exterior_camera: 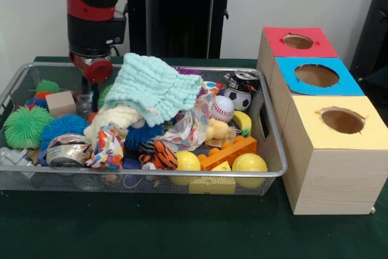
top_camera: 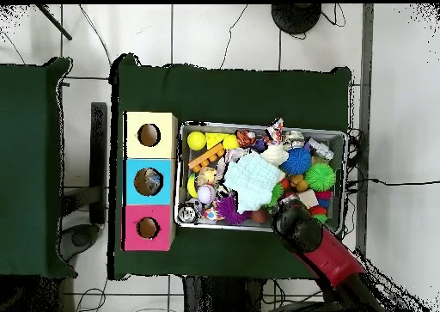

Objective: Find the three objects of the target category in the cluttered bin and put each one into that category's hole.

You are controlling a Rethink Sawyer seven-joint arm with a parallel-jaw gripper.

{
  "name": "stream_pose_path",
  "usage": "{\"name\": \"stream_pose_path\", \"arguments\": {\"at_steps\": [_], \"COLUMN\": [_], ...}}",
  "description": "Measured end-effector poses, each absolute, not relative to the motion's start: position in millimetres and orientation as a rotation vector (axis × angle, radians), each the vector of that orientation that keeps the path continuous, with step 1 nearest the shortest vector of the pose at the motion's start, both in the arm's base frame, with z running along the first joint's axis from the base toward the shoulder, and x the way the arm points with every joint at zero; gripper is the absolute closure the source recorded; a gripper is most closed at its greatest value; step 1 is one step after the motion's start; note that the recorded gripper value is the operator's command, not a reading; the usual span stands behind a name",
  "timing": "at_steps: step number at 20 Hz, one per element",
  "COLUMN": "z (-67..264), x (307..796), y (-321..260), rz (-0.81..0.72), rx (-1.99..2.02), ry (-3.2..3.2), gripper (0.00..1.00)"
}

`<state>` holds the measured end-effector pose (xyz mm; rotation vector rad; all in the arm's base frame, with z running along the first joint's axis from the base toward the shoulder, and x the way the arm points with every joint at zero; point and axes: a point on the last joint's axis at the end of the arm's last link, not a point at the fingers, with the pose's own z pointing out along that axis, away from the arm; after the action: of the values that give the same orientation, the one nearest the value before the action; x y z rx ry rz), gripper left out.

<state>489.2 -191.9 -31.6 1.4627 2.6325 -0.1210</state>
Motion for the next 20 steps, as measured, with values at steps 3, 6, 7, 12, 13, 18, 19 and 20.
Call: {"name": "stream_pose_path", "arguments": {"at_steps": [3, 6, 7, 12, 13, 18, 19, 20], "z": [-37.9, -37.8, -37.5, -30.1, -27.4, -12.1, -10.2, -8.4], "x": [486.8, 487.0, 487.8, 491.0, 492.8, 501.9, 502.7, 503.5], "y": [-175.6, -172.2, -172.7, -171.8, -171.2, -171.4, -171.6, -171.7], "rz": [-0.097, -0.078, -0.076, -0.09, -0.09, -0.084, -0.083, -0.083], "rx": [1.488, 1.501, 1.504, 1.504, 1.503, 1.51, 1.511, 1.513], "ry": [2.691, 2.72, 2.722, 2.774, 2.785, 2.842, 2.849, 2.855], "gripper": [1.0, 1.0, 1.0, 1.0, 1.0, 1.0, 1.0, 1.0]}}
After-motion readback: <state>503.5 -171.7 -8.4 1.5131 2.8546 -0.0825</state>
